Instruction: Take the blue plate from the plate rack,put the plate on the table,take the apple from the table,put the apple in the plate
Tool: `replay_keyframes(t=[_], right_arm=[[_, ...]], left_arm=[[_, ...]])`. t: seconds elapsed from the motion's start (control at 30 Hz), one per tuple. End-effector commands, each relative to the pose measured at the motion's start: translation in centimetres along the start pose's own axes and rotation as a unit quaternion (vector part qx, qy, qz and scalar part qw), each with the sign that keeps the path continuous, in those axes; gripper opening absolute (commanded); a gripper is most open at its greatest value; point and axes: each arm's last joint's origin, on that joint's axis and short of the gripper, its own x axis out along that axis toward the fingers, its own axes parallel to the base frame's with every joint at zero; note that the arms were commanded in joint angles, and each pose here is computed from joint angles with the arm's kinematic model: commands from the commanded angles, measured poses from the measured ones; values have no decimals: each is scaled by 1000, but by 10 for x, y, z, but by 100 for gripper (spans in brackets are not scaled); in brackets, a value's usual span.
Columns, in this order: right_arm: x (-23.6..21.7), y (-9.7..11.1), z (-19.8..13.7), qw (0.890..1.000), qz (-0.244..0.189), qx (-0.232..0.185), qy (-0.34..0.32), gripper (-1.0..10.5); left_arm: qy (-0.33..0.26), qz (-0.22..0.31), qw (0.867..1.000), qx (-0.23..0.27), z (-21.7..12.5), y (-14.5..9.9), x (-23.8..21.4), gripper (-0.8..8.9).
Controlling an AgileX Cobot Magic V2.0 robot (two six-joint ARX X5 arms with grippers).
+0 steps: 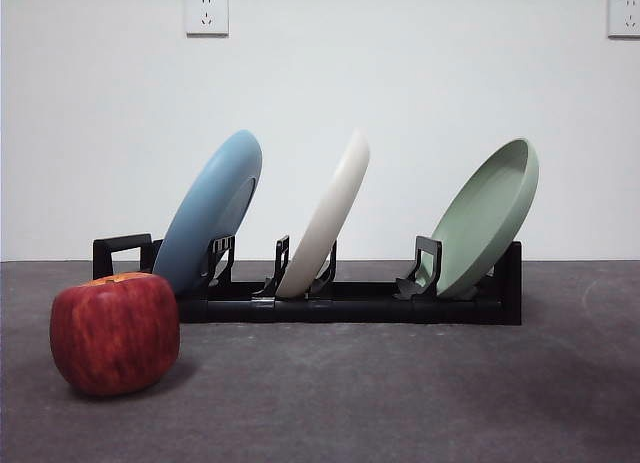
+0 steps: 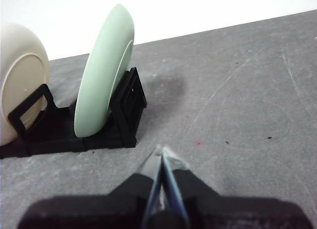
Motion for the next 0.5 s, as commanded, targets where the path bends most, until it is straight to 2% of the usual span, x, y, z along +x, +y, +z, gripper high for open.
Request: replay_keyframes(t=[0.03,0.1,0.2,0.27,0.37,0.5], right_arm=[[1,-1,-4,1000,3,11,10,-11],[1,-1,-4,999,2,31,10,-11],[1,-1,-4,997,2,80,9,-11],[1,0,-4,994,3,110,10,-11],[0,2,-1,992,29,120,14,-12],[-5,5,10,990,43,135,9,-12]], left_arm=[[-4,0,1000,0,-3,0,1,-3],[-10,-1,1000,-13,-1,0,1,-3],[-15,-7,998,-61,0,0,1,-3],[-17,-22,998,-64,0,-1,1,-3],[-23,-49,996,-67,3,-2,0,-5],[-36,-58,989,-130,16,-3,-4,-7]])
